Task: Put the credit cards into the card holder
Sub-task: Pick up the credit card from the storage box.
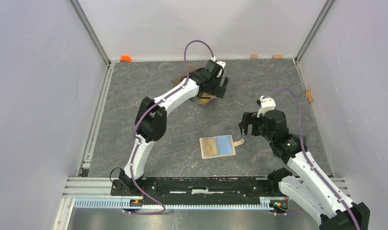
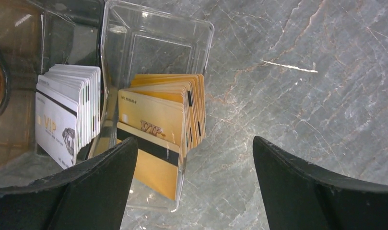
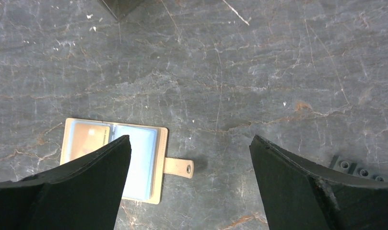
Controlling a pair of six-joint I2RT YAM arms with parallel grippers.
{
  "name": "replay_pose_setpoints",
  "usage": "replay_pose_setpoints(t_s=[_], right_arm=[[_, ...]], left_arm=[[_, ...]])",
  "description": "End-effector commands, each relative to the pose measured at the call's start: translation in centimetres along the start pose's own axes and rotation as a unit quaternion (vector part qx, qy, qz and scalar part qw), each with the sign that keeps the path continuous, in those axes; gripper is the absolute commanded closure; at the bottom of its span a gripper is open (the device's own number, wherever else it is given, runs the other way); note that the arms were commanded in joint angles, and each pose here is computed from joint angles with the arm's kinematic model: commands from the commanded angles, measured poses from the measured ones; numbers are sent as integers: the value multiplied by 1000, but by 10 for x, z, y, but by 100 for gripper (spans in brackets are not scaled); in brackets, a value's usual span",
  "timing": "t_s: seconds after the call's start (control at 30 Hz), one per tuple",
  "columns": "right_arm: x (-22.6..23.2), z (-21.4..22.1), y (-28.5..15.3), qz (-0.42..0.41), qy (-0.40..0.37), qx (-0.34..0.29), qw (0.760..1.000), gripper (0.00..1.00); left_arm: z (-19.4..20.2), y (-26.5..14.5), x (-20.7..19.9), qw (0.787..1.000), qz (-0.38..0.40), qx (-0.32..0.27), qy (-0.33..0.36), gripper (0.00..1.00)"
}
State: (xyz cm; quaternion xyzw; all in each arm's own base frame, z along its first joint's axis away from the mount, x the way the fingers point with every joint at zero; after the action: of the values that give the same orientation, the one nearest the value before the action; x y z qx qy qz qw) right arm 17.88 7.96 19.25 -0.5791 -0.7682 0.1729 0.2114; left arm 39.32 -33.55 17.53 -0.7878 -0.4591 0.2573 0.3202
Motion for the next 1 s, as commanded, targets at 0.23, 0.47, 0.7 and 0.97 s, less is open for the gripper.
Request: replay_pose_setpoints(t_s=[0.23, 0.47, 0.7, 0.97], right_arm=[[1, 15, 7, -18, 8, 11, 1000, 2], [1, 18, 7, -23, 9, 12, 1000, 3], [2, 19, 8, -26, 12, 13, 1000, 4], [1, 23, 10, -26, 13, 18, 999, 4]], left_arm=[[0, 22, -5, 999, -11, -1, 49, 9], [11, 32, -11, 998, 9, 19, 56, 20], [8, 23, -22, 998, 37, 16, 46, 27], [2, 7, -36, 997, 53, 3, 52, 27]])
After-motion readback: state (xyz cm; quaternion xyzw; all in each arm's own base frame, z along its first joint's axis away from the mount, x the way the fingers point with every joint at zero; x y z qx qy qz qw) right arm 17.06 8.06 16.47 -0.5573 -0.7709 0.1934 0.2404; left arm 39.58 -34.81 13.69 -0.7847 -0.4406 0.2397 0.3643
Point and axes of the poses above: each gripper's point midway between its finger pads, its own y axis out along the fingers, its own x axis along the line the jaws close on, z = x × y, the point moved 9 cm from there along -y, back along the fingers, and after that the axes turned 2 degrees about -y, right-handed, at the moved point
